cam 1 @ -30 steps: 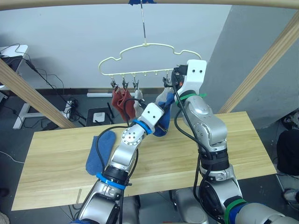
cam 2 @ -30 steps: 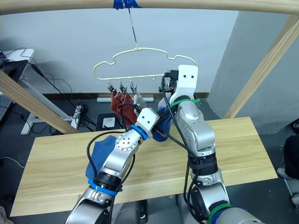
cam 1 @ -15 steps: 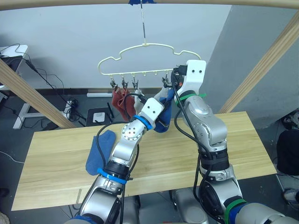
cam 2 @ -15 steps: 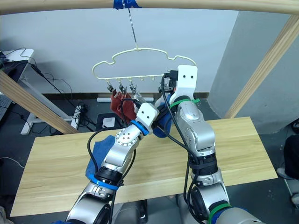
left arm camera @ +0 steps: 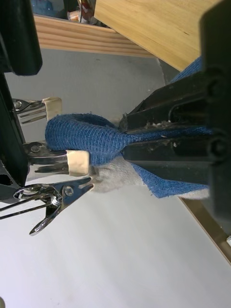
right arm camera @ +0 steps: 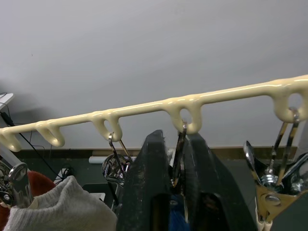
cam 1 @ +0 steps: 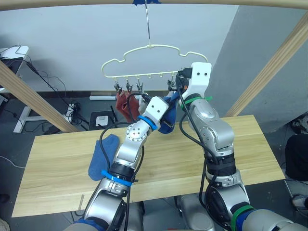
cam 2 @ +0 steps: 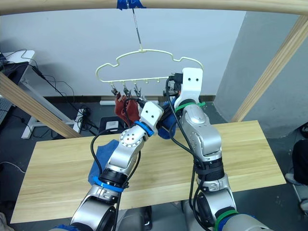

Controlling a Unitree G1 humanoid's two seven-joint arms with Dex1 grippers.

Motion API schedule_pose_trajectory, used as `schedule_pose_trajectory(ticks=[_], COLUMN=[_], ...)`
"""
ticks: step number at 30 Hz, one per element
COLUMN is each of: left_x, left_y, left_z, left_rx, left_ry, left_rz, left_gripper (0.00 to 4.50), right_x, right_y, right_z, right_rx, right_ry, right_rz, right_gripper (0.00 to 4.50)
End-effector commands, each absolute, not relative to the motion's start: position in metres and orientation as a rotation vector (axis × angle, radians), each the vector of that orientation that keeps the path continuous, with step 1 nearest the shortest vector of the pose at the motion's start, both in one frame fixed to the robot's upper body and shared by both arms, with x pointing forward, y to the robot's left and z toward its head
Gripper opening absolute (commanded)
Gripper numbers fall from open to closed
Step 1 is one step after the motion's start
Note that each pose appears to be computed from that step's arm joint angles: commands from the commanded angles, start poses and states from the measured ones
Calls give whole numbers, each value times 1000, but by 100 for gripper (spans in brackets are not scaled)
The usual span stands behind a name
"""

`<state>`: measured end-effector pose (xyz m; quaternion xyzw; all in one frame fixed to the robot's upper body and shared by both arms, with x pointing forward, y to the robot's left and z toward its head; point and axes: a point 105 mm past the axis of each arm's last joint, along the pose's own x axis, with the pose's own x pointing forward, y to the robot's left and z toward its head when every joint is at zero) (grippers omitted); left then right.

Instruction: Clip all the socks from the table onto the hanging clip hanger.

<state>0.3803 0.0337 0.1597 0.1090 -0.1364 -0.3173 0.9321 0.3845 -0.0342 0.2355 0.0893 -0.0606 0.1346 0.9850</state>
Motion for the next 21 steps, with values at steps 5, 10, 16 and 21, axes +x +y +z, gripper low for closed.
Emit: schedule_pose_trajectory(ticks=[5,10,16,21], left_x=[376,372,365,355], left_y=[34,35,40,48], left_z=[177,169,162,166], left_rx=[190,183,220,181], left_ry=[-340,-298,-268,-238], left_rz=[-641,-677,-723,-812], left_gripper=[54,197,382,382], right_x=[369,361,345,329], right_y=[-22,-22,-25,-33], right_z=[266,264,255,253], right_rx=[248,249,194,116], right_ry=[-220,-206,-169,-160], right_rz=[332,367,443,499], right_gripper=[259,259,259,259])
